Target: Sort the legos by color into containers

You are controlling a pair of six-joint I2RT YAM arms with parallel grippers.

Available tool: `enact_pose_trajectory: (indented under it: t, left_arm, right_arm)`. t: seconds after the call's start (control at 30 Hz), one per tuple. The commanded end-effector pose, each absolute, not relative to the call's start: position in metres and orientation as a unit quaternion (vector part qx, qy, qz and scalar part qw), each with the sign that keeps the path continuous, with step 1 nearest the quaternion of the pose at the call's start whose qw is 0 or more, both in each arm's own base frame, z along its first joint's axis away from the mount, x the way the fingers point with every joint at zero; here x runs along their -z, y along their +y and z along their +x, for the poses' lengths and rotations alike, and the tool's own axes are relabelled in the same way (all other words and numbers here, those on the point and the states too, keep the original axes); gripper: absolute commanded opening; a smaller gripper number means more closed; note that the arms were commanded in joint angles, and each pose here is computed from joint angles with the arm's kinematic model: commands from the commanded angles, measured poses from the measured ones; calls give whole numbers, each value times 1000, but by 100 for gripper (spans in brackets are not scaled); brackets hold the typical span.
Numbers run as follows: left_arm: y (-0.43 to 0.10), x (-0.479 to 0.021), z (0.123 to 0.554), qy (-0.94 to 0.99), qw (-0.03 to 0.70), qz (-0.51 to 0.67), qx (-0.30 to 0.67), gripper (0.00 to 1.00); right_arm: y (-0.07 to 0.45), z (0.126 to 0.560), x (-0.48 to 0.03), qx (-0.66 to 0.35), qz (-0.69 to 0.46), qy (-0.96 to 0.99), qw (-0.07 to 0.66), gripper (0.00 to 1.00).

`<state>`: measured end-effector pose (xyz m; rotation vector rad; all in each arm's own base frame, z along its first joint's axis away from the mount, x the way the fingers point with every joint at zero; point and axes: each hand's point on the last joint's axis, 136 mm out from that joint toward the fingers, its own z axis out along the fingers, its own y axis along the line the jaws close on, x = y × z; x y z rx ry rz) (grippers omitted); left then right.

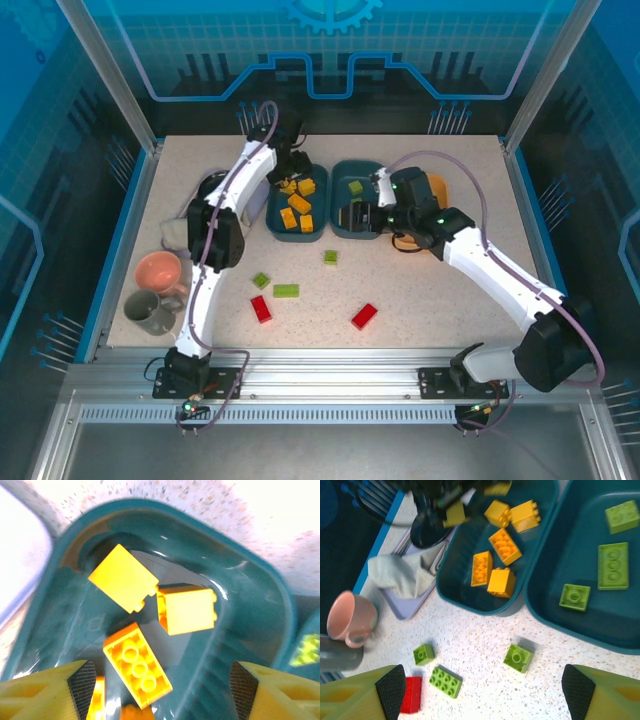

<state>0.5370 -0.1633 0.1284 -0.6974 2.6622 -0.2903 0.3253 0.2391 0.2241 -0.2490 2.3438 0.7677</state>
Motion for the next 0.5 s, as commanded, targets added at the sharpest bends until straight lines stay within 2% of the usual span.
enact_pose_trajectory:
  t: [0.0,0.23,0.47]
  left_arm:
    - [-146,-210,494,929,215,-276,119,75]
    - [-94,-233,356,911,201,-348,97,76]
    - [-32,-232,205,884,222,-405,77,79]
  right_arm:
    - [264,304,-209,-255,-180,900,305,84]
    - [343,246,-164,-238,-290,896,238,82]
    - [404,193,-110,-207,-318,912,154,80]
